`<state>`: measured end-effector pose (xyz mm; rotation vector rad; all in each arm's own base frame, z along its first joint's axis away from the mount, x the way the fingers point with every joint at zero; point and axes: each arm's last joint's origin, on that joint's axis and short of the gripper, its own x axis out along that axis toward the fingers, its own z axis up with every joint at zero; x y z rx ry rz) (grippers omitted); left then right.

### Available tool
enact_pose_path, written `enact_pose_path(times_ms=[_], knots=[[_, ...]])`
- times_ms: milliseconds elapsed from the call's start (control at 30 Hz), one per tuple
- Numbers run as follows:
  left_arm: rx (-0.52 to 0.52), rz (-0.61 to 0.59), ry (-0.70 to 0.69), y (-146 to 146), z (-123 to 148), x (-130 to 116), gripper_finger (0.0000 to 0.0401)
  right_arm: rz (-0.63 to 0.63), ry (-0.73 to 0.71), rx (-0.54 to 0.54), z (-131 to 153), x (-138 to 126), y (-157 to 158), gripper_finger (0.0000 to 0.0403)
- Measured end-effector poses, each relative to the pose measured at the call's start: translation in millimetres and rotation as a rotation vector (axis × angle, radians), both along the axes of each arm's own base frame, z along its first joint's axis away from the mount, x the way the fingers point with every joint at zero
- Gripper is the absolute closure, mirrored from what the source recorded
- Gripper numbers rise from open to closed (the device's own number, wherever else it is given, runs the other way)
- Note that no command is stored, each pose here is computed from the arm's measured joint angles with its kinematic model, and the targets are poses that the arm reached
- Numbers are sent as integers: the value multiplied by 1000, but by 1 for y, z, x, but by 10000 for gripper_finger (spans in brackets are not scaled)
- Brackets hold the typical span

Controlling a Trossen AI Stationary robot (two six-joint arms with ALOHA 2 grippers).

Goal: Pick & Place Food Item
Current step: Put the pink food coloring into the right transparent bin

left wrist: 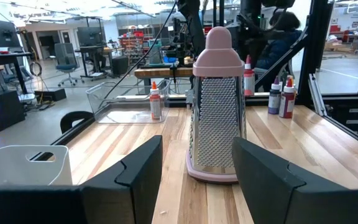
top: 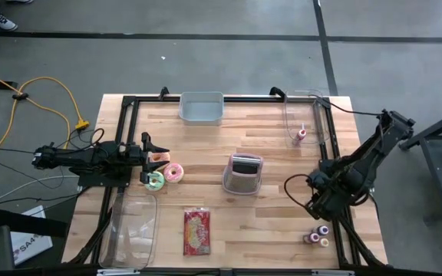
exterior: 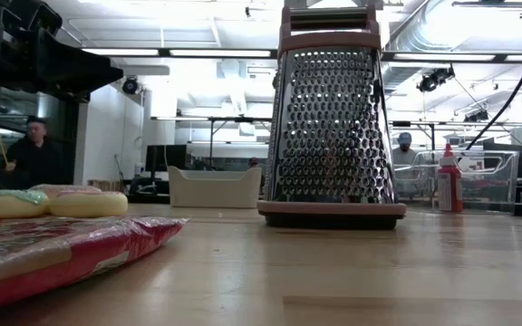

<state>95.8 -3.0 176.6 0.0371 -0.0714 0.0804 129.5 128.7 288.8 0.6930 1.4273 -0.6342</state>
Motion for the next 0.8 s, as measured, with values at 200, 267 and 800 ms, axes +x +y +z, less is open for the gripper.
enact_pose_path(times_ms=[200,267,800], knots=[[0,0,0,0,0,0,213,35,-1,-11,2,11,-19,292],[0,0,0,0,0,0,213,41,-8,-10,3,16,-26,293],[0,0,0,0,0,0,213,48,-91,-58,25,34,-106,292]])
